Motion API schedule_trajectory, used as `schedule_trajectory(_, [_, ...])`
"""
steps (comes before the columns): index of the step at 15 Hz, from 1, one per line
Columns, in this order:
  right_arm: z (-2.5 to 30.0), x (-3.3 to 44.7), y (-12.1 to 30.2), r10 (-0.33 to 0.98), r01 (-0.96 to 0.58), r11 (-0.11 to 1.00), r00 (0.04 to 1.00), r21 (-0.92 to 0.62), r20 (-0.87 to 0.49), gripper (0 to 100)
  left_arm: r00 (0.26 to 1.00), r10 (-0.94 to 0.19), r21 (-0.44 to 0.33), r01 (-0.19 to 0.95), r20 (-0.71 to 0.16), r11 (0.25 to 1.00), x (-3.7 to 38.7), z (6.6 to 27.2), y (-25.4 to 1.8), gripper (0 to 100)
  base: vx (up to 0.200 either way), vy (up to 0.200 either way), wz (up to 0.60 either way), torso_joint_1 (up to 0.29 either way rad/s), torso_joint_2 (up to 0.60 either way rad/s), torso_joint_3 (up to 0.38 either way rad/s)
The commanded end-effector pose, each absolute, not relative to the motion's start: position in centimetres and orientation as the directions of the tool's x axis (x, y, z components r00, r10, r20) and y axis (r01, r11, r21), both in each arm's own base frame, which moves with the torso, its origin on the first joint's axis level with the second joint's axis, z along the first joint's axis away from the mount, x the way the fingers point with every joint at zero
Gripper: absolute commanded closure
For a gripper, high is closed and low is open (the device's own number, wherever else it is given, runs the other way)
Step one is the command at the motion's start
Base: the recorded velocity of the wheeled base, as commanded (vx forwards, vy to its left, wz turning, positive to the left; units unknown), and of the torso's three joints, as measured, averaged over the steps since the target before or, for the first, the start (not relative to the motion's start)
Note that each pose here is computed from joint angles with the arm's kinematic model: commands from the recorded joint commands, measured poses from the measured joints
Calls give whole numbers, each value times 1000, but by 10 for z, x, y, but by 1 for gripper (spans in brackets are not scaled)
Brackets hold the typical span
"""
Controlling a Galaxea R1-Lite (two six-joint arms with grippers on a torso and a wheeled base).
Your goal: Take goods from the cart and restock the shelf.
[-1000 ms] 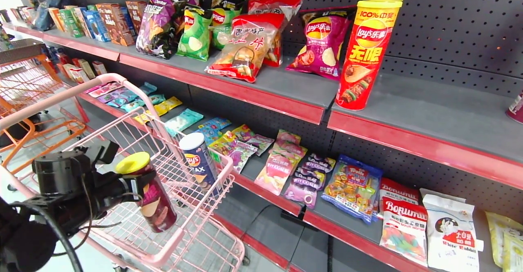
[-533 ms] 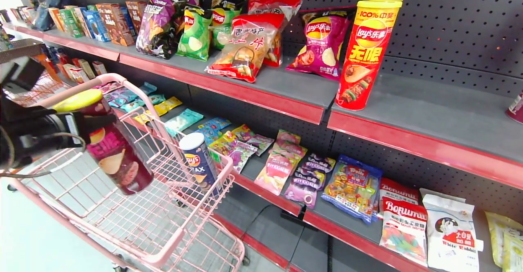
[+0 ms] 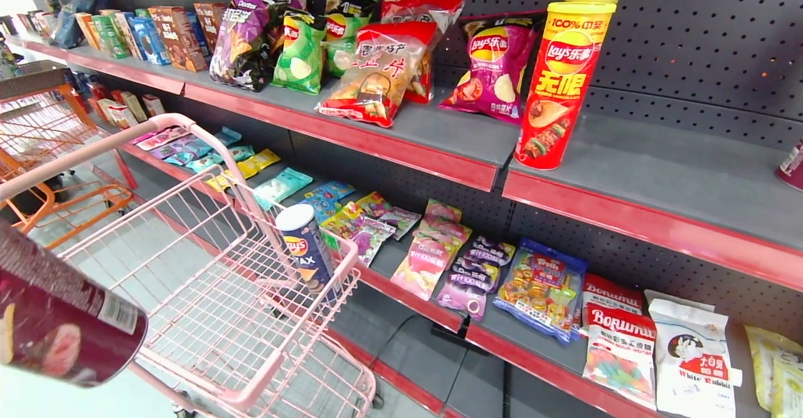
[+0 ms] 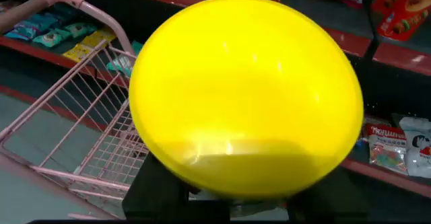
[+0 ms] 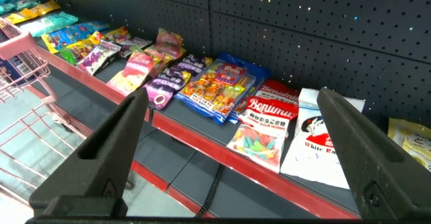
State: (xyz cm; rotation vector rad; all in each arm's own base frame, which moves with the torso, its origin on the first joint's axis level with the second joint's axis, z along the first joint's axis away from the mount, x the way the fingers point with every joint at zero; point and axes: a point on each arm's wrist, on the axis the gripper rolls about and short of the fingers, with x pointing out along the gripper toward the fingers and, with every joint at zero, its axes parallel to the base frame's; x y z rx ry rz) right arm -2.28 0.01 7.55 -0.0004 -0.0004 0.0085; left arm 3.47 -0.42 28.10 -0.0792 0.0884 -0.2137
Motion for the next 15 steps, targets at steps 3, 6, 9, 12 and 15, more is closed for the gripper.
schedule_trajectory(3, [75, -23, 0, 8, -8, 1000, 1000, -2, 0, 0, 984, -175, -2, 176, 9, 984, -23, 232, -6, 100, 0, 0, 0, 68, -208, -130])
schedule_trajectory(6, [75, -23, 0, 11, -11, 1000, 1000, -2, 0, 0, 986, -166, 26, 166, 13, 986, -29, 219, -7, 100, 0, 0, 0, 181, -505, -325])
schedule_trajectory(9, [75, -23, 0, 9, -9, 1000, 1000, -2, 0, 0, 989, -150, 29, 149, 20, 988, -30, 219, -6, 100, 0, 0, 0, 224, -579, -364])
schedule_trajectory(12, [75, -23, 0, 11, -11, 1000, 1000, -2, 0, 0, 993, -116, 32, 116, 23, 993, -31, 218, -6, 100, 0, 0, 0, 220, -551, -334])
schedule_trajectory(15, [75, -23, 0, 9, -9, 1000, 1000, 0, 0, 0, 993, -113, 64, 111, 32, 992, -35, 212, -6, 100, 0, 0, -400, 75, -183, -111])
